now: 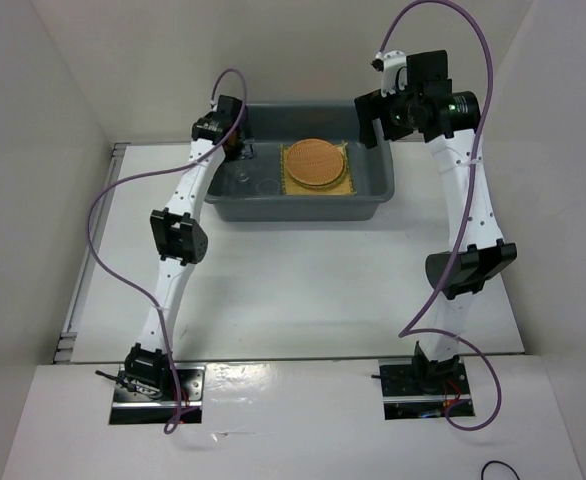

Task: Place the mixed dishes into the plastic bin

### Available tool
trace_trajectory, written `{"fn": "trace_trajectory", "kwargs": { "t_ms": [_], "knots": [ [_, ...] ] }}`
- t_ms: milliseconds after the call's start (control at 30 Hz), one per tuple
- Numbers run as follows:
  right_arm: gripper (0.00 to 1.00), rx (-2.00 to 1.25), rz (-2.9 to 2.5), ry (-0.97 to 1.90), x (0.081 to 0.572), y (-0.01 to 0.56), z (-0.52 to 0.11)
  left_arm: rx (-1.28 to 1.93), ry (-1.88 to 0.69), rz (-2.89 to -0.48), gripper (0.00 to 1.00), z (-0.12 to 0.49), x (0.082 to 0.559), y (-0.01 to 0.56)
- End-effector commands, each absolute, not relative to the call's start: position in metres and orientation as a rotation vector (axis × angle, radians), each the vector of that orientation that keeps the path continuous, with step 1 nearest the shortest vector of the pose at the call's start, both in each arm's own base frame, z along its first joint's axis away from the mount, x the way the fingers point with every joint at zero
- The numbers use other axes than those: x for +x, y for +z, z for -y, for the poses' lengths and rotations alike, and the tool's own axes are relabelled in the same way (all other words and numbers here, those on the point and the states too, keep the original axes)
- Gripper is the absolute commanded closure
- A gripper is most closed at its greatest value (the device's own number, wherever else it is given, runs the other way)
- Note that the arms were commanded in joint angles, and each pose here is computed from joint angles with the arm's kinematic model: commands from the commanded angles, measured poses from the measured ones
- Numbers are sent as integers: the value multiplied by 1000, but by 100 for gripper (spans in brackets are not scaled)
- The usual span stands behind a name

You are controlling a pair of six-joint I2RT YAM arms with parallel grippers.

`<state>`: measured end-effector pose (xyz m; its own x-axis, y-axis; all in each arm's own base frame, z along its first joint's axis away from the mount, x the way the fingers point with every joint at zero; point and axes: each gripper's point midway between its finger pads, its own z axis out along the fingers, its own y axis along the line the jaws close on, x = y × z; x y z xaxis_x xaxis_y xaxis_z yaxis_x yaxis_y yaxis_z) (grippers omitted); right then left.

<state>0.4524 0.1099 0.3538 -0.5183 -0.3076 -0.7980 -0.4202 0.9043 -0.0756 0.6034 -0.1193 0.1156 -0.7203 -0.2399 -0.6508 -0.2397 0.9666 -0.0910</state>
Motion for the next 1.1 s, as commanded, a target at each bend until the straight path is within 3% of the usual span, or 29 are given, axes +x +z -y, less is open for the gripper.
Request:
{"fn": "trace_trajectory", "kwargs": {
  "t_ms": [0, 233, 433, 467, 533, 567, 600, 633, 667, 700, 733, 767, 800, 833, 867, 900, 1067],
  "knots": [
    [2, -505, -2102, 142, 454, 372, -112, -351, -73, -2203, 3, 121, 604, 216],
    [2, -513, -2080, 161, 448, 380, -114, -272, -116, -2240, 0, 155, 594, 210],
    [2, -457, -2069, 89, 445, 390, -101, -337, -53, -2073, 0, 137, 565, 300],
    [2, -442, -2052, 95, 445, 397, -101, -397, -37, -2005, 0, 119, 553, 334],
    [2, -404, -2049, 104, 442, 402, -100, -508, 45, -2048, 0, 90, 521, 338],
    [2, -389, -2018, 110, 432, 416, -98, -537, 51, -1995, 0, 73, 497, 374],
    [2, -393, -2017, 103, 429, 415, -101, -588, 102, -2010, 0, 63, 485, 372],
    [2, -373, -2018, 84, 424, 418, -99, -597, 234, -2121, 0, 52, 472, 336],
    [2, -349, -2008, 70, 416, 423, -94, -616, 225, -2010, 0, 44, 447, 376],
    [2, -336, -2008, 68, 411, 425, -94, -579, 223, -2004, 0, 45, 436, 377],
    [2, -330, -2006, 59, 406, 427, -91, -565, 125, -1884, 0, 33, 391, 423],
    [2, -327, -1991, 60, 395, 432, -89, -503, 103, -1912, 0, 42, 399, 373],
    [2, -327, -1989, 60, 389, 433, -87, -404, -26, -1913, 0, 54, 385, 366],
    [2, -329, -1981, 56, 385, 435, -89, -404, -123, -1785, 0, 44, 346, 393],
    [2, -330, -1987, 56, 376, 433, -86, -421, -141, -1735, 0, 36, 339, 390],
    [2, -331, -1992, 46, 372, 431, -86, -406, -130, -1801, 0, 36, 329, 351],
    [2, -286, -2006, -30, 349, 419, -69, -362, -148, -1765, 0, 25, 284, 326]
  ]
}}
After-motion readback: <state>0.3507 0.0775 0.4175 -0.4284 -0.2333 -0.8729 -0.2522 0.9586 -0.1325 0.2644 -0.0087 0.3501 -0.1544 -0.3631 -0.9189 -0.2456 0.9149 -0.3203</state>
